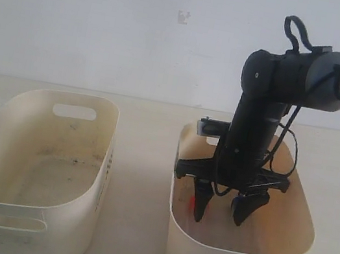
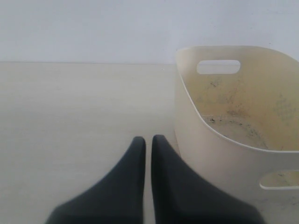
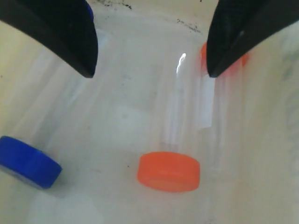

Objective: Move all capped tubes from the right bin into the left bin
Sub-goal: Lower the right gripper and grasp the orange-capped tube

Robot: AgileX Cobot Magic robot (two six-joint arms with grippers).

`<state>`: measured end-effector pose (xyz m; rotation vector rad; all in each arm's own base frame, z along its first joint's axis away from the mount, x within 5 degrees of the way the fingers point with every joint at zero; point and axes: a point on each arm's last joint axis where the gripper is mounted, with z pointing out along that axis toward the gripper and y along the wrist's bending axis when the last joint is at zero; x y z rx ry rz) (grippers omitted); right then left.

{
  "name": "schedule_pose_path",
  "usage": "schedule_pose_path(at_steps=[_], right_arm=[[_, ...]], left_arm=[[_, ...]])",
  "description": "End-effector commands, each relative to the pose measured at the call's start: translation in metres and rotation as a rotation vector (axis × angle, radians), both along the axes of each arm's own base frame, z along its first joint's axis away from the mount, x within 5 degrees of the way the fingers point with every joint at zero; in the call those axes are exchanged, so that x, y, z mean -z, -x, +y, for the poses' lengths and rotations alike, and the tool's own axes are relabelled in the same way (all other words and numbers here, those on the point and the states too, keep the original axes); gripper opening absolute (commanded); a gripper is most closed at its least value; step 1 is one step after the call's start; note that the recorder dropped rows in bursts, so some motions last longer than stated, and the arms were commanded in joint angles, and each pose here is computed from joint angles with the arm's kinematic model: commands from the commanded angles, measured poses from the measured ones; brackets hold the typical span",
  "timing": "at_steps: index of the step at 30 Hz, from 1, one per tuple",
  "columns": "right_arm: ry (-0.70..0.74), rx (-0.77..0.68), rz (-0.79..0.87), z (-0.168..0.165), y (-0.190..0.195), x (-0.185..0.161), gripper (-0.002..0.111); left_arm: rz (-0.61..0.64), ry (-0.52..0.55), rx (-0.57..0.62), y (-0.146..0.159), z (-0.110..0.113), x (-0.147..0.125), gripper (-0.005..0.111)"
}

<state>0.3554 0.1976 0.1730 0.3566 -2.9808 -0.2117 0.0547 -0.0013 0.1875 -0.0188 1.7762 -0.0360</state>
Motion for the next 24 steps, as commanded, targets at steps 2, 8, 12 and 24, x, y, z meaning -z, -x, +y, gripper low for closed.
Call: schedule_pose_path(at_steps=[2, 8, 12, 24], right_arm=[[0.006, -0.039, 0.016, 0.009, 0.003, 0.010, 0.063], [0.023, -0.031, 0.046, 0.010, 0.001, 0.026, 0.063], [0.042, -0.029, 0.084, 0.010, 0.002, 0.040, 0.063], [0.043, -0.033, 0.087, 0.010, 0.001, 0.042, 0.023]], left_arm=[[-0.004, 0.003, -0.004, 0.000, 0.000, 0.000, 0.004], [-0.004, 0.003, -0.004, 0.000, 0.000, 0.000, 0.004], [-0.004, 0.003, -0.004, 0.000, 0.000, 0.000, 0.004], [-0.004, 0.003, -0.004, 0.000, 0.000, 0.000, 0.004]])
